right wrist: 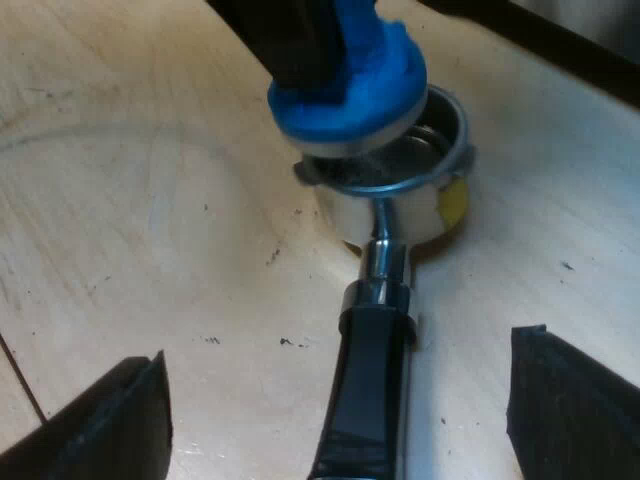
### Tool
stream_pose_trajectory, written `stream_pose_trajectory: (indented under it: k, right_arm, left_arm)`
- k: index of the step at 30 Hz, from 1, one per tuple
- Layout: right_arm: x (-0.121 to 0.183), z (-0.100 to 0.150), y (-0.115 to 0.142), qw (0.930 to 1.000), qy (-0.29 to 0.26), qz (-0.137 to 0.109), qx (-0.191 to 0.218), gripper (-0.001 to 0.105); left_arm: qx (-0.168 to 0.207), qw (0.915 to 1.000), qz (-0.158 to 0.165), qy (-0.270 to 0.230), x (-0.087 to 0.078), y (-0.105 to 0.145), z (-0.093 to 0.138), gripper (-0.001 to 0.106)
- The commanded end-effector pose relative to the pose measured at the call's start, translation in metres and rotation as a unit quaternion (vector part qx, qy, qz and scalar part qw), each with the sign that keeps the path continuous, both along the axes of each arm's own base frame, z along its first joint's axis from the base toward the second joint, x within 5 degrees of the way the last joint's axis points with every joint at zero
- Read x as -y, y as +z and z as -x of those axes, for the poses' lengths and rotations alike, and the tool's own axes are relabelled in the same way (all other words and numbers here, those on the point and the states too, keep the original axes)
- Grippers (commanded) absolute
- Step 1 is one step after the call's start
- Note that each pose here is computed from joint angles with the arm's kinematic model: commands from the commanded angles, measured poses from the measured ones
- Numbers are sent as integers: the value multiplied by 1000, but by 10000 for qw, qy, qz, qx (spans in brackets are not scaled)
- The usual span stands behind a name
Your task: Grind coffee beans and then tamp
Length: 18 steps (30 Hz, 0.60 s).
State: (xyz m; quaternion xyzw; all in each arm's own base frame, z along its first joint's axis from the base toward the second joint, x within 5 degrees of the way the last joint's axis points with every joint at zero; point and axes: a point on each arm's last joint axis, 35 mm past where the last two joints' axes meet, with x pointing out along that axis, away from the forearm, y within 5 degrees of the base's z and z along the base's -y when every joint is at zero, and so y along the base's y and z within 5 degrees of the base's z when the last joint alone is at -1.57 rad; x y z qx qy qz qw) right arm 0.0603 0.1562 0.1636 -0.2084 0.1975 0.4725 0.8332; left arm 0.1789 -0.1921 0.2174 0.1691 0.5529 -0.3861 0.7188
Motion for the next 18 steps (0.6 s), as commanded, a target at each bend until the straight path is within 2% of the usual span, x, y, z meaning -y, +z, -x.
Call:
stream_pose_trajectory:
  k: [1,18]
  right_arm:
    - [0,0,2,10000,9,-63,-6,70]
    - [0,0,2,10000,9,-63,-6,70]
  left_arm:
    - [-55,10000,-45,-56,5,-6,-3,0]
    - [36,10000,47,-56,9,-9,-7,0]
